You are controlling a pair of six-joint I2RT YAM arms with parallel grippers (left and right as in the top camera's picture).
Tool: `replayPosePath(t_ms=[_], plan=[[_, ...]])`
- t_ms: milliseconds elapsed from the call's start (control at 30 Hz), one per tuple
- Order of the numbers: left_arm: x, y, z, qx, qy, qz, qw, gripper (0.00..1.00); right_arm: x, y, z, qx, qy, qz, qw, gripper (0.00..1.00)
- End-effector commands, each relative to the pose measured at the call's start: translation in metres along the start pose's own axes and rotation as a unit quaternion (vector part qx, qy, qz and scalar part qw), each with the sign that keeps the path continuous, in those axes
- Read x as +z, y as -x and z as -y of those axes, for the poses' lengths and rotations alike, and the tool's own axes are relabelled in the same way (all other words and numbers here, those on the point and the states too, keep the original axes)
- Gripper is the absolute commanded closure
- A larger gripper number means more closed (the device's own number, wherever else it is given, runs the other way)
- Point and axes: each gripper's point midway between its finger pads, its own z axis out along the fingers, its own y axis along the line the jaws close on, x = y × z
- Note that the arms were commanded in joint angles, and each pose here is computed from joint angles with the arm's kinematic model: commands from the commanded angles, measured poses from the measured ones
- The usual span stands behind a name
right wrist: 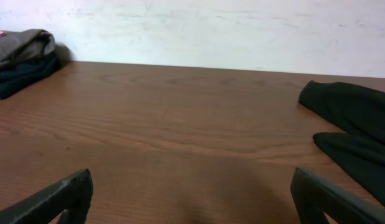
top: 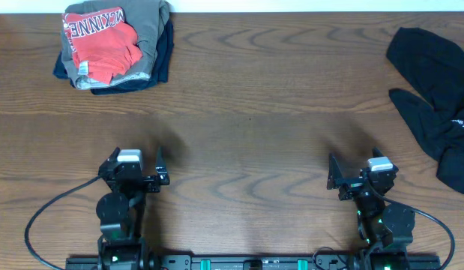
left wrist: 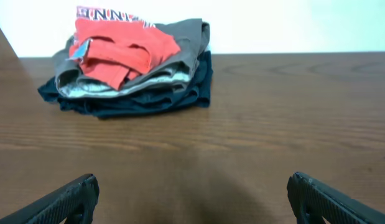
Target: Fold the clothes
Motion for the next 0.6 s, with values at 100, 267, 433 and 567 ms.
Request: replayPosePath(t_ms=[100, 267, 433, 567], plan=[[-0.005, 0.001, 0.002, -0.006, -0.006, 0.007, 1.000, 0.02, 0.000, 0.000, 0.003, 0.004, -0.006, 0.001, 1.000, 0.01], [-0.008, -0.001, 0.003, -0.006, -0.006, 0.005, 1.000, 0.02, 0.000, 0.000, 0.003, 0.004, -0.006, 0.001, 1.000, 0.01], [-0.012, -0.001, 0.003, -0.005, -0.006, 0.013, 1.000, 0.02, 0.000, 0.000, 0.003, 0.004, -0.006, 0.001, 1.000, 0.01], [-0.014, -0.009, 0.003, -0.007, -0.006, 0.012, 1.000, 0.02, 0.000, 0.000, 0.003, 0.004, -0.006, 0.001, 1.000, 0.01]])
